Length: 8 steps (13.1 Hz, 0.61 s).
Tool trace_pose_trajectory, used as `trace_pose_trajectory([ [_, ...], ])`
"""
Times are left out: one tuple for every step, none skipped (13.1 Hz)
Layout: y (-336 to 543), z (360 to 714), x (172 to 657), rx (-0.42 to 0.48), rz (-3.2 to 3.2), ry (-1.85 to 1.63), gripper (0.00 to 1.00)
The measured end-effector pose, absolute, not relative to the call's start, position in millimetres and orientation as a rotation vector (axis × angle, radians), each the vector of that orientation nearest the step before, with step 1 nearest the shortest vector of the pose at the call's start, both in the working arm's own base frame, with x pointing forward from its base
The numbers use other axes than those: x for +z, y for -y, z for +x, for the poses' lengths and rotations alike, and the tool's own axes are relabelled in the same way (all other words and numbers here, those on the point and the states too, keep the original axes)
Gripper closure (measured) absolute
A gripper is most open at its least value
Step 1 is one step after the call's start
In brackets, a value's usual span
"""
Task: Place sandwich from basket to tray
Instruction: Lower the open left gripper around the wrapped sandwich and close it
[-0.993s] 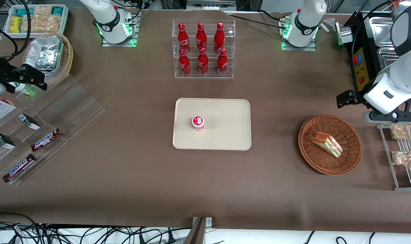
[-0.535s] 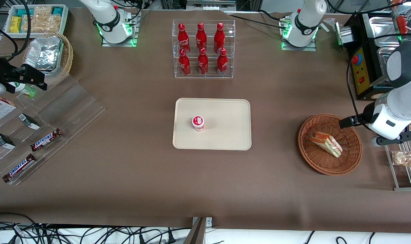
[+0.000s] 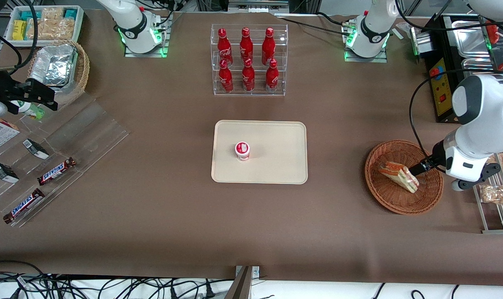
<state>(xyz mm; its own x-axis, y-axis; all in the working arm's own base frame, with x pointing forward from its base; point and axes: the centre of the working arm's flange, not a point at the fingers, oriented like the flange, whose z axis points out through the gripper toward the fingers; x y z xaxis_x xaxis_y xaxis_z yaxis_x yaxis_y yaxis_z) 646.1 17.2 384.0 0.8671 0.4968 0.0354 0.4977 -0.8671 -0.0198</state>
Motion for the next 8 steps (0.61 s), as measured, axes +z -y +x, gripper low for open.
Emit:
trace_pose_trajectory([
  [-16.6, 644.1, 373.8, -0.063, -3.004, 0.834, 0.00],
  [-16.4, 641.8, 362.9, -0.078, -2.990, 0.868, 0.00],
  [-16.8, 639.7, 352.1, -0.089, -2.961, 0.897, 0.00],
  [-17.3, 638.4, 341.7, -0.093, -2.924, 0.923, 0.00],
  [-17.1, 638.8, 332.5, -0.098, -2.896, 0.950, 0.00],
  [-16.2, 640.0, 324.5, -0.104, -2.878, 0.980, 0.00],
  [-15.1, 641.2, 317.3, -0.108, -2.865, 1.016, 0.00],
  [-13.7, 642.4, 311.1, -0.112, -2.855, 1.056, 0.00],
])
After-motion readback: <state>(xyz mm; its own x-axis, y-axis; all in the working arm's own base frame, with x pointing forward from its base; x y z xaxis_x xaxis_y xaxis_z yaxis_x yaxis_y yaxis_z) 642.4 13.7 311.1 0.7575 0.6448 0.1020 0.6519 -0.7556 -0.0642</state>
